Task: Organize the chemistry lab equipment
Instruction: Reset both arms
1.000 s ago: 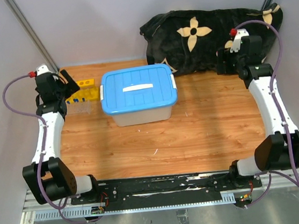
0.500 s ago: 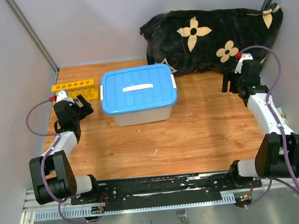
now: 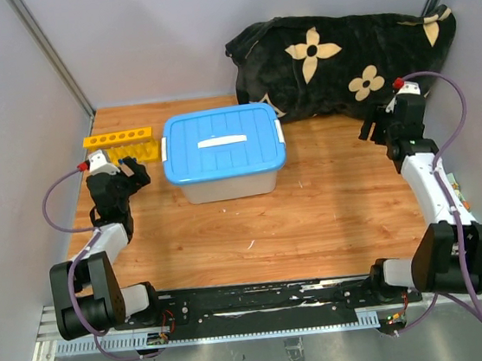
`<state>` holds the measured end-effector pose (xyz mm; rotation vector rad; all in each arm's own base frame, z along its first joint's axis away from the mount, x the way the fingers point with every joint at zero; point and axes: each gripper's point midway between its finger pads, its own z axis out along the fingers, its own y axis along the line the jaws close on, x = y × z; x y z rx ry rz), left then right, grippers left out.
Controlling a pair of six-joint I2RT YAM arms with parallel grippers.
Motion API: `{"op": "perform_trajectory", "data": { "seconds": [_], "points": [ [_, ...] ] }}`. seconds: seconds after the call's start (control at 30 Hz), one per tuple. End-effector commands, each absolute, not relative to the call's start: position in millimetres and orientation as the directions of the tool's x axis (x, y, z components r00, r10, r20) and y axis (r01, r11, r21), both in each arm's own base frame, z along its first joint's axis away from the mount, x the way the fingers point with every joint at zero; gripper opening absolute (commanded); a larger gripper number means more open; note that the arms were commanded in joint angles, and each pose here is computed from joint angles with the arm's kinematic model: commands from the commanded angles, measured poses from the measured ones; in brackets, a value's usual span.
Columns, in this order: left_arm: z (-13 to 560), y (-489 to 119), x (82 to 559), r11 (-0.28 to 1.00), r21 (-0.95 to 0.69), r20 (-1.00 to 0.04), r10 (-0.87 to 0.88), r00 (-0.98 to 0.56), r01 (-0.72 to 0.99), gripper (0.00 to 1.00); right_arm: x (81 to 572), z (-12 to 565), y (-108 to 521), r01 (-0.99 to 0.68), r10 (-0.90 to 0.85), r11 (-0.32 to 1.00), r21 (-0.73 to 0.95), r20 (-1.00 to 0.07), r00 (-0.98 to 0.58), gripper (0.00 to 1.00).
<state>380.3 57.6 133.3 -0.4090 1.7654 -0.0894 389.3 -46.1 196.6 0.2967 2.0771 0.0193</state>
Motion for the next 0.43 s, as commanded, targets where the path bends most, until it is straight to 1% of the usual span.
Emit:
{"op": "perform_trajectory", "data": {
  "seconds": [0.0,0.13,0.2,0.27,0.3,0.4],
  "points": [
    [151,56,389,0.939,-0.283,-0.942,-0.310,-0.127,-0.195,0.97,385,214,-59,0.297,0.197,0.952,0.079,-0.898,-0.393,0.69],
    [148,56,388,0.940,-0.279,-0.942,-0.307,-0.134,-0.196,0.97,380,218,-57,0.289,0.099,0.957,-0.013,-0.924,-0.370,0.65],
    [144,55,387,0.940,-0.278,-0.941,-0.308,-0.142,-0.196,0.97,381,217,-52,0.269,0.073,0.963,-0.033,-0.925,-0.374,0.62],
    [142,56,387,0.940,-0.276,-0.940,-0.308,-0.148,-0.200,0.97,380,216,-51,0.267,0.066,0.963,-0.039,-0.925,-0.375,0.62],
    [141,56,387,0.940,-0.275,-0.940,-0.306,-0.149,-0.201,0.97,380,217,-51,0.266,0.065,0.963,-0.039,-0.925,-0.374,0.63],
    [141,56,388,0.940,-0.276,-0.940,-0.308,-0.149,-0.201,0.97,380,222,-47,0.241,0.057,0.970,-0.038,-0.924,-0.377,0.71]
  ]
}}
